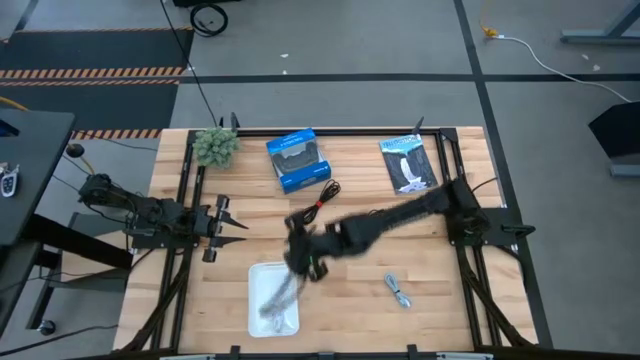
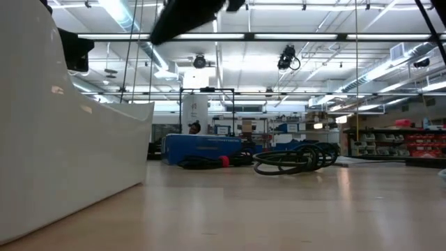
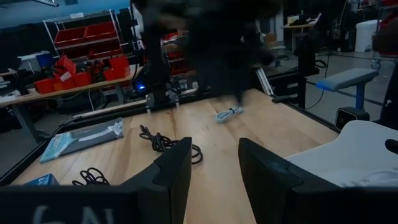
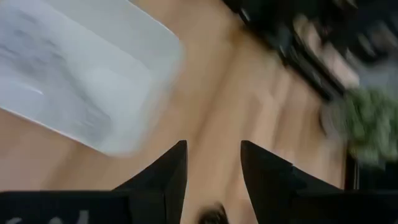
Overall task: Pick and place USB-C Cables
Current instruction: Put the top black charger cable into the white bin
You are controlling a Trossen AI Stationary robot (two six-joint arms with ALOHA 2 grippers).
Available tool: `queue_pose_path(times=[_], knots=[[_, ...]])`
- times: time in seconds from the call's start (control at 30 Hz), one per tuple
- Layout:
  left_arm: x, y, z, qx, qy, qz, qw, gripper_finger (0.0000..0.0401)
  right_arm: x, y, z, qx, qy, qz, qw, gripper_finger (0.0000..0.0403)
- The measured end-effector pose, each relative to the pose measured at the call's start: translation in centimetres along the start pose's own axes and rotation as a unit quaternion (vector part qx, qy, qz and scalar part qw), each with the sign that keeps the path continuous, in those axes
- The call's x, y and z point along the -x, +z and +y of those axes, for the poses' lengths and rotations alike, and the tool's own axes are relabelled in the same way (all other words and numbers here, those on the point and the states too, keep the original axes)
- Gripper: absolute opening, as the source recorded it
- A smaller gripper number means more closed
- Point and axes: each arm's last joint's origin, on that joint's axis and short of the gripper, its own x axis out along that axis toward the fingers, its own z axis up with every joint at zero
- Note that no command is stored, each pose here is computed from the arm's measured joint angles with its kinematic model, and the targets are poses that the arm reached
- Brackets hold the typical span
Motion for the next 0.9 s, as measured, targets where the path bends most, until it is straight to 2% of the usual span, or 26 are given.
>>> queue_pose_path(times=[0.23,0.4,0.63,0.73,0.9], knots=[[0.0,0.0,0.0,0.0,0.0,0.0,1.0,0.0142,-1.3,-4.9,-6.2,-0.065,0.042,0.073,0.994,0.0156],[0.0,0.0,0.0,0.0,0.0,0.0,1.0,0.0142,-2.6,-9.3,-8.9,-0.107,0.077,0.136,0.982,0.0156],[0.0,0.0,0.0,0.0,0.0,0.0,1.0,0.0142,-4.5,-14.6,-10.0,-0.1,0.11,0.198,0.969,0.0179],[0.0,0.0,0.0,0.0,0.0,0.0,1.0,0.0142,-5.3,-16.4,-9.9,-0.095,0.122,0.203,0.967,0.0207],[0.0,0.0,0.0,0.0,0.0,0.0,1.0,0.0142,-6.9,-18.1,-9.5,-0.082,0.108,0.176,0.975,0.0251]])
